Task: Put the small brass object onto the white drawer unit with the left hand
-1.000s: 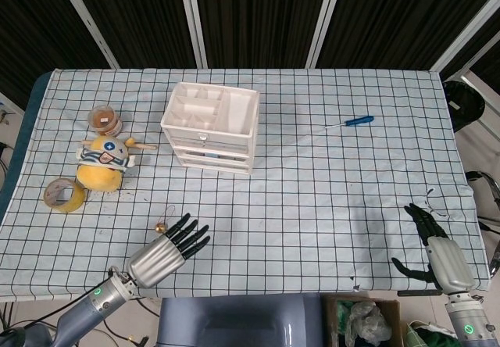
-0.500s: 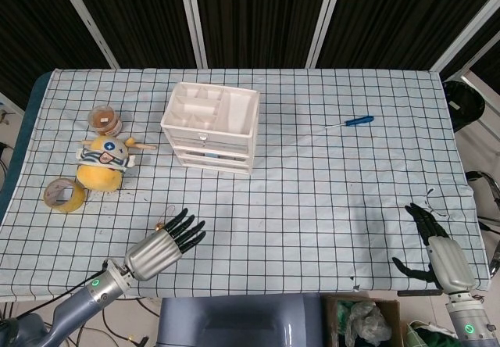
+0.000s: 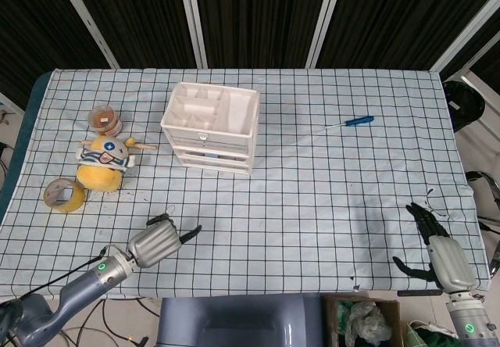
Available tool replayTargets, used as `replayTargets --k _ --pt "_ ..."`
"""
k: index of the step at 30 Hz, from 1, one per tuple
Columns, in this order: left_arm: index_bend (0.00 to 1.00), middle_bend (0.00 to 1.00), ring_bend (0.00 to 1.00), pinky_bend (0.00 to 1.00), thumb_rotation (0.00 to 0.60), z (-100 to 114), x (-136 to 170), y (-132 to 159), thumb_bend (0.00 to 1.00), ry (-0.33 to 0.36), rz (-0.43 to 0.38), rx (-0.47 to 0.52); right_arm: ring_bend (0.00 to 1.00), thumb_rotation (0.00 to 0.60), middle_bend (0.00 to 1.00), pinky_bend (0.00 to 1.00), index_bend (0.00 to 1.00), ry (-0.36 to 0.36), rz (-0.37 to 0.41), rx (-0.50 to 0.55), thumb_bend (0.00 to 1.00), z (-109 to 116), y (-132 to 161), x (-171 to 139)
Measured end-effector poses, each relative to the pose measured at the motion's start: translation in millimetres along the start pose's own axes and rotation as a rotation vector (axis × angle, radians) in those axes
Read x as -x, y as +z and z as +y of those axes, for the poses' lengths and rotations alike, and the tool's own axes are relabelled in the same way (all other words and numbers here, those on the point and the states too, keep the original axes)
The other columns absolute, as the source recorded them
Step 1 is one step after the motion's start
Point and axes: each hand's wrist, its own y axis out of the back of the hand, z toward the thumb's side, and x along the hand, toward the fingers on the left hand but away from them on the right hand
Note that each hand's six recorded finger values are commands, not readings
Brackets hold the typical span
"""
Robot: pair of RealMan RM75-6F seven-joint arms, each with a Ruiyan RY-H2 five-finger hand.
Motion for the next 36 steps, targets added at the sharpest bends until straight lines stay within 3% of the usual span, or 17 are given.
replayTargets --k 4,18,36 --pt "0.25 1.0 0.94 0.95 0.6 -8.2 -10.1 -0.8 0.01 -0.025 -0.018 -0.006 0.0 0.6 0.0 0.13 0.0 0.0 -0.002 0.0 0.2 0.2 -0.4 0.2" --pt "0.39 1.0 0.96 0.96 0.6 -19.5 -25.6 -6.4 0.04 -0.043 -0.041 -0.028 0.0 0.6 0.0 0.13 0.0 -0.002 -0.006 0.008 0.2 1.2 -1.2 1.3" --pt "0.41 1.0 0.96 0.96 0.6 -39.3 -24.8 -7.9 0.04 -0.068 -0.042 -0.038 0.0 0.6 0.0 0.13 0.0 -0.005 -0.007 0.008 0.2 1.3 -1.2 1.5"
